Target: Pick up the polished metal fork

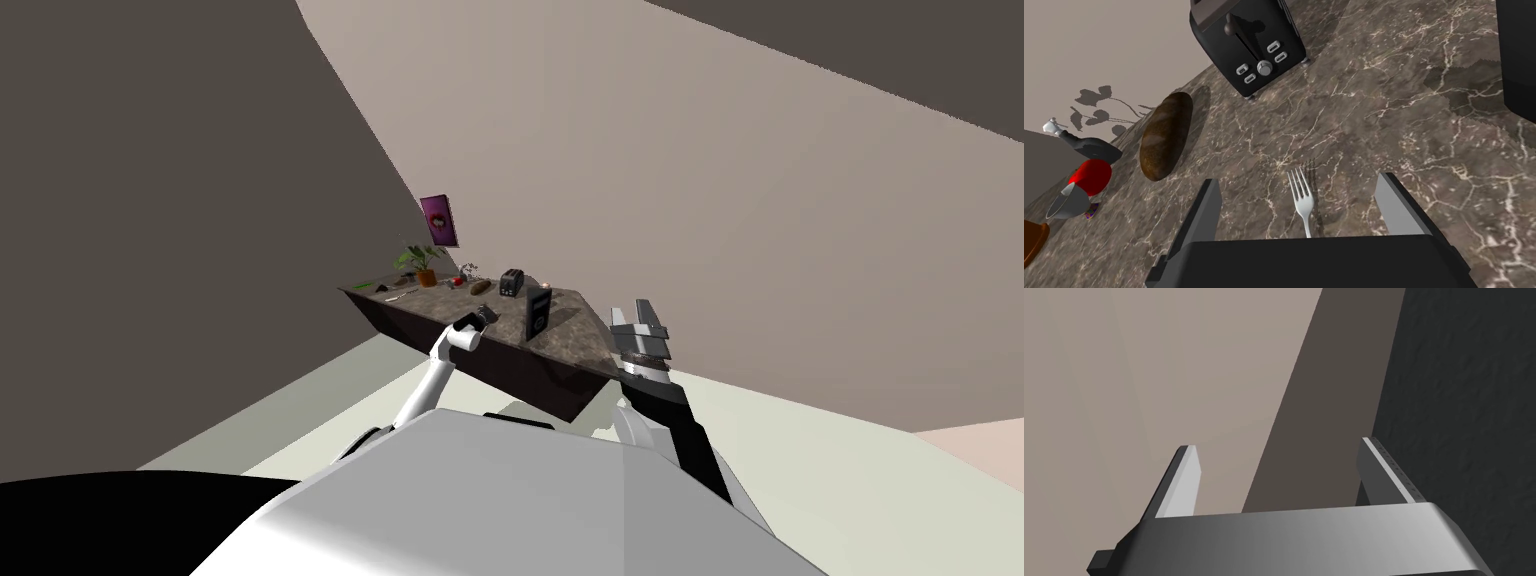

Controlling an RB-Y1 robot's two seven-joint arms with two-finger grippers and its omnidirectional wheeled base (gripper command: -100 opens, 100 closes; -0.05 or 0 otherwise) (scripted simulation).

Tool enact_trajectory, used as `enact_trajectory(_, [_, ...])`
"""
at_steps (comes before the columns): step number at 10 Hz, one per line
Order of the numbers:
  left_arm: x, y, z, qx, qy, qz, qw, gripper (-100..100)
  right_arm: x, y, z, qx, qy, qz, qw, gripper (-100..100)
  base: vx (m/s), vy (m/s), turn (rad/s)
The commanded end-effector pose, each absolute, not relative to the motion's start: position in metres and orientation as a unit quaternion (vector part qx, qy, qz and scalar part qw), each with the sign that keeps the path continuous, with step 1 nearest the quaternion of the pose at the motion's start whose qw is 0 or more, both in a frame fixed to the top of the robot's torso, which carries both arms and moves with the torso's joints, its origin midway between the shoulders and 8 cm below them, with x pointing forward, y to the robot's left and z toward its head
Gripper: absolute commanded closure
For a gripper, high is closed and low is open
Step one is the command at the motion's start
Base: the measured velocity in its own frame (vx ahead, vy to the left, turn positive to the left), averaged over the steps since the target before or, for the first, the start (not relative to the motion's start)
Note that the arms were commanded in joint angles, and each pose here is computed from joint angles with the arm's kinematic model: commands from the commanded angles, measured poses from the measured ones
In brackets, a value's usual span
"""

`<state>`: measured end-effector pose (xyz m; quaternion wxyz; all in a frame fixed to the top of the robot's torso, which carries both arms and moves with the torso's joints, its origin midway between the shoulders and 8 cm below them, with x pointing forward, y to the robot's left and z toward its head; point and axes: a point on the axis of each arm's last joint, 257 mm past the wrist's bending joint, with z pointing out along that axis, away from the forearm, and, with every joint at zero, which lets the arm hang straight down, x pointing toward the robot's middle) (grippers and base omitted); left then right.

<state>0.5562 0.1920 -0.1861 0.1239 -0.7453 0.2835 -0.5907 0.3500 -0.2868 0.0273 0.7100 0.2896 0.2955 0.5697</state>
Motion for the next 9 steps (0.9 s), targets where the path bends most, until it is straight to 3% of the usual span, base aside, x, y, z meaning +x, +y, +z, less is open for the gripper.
enact_trajectory(1, [0.555,0.19,-0.198,-0.765,0.273,-0.573,0.106,-100,0.35,-0.287,0.027,0.29,0.296,0.57,0.71,0,0.023,0.024,-0.049])
enact_trajectory(9, [0.563,0.183,-0.241,-0.843,0.224,-0.487,0.035,-100,0.35,-0.287,0.027,0.29,0.296,0.57,0.71,0,0.026,0.033,-0.054])
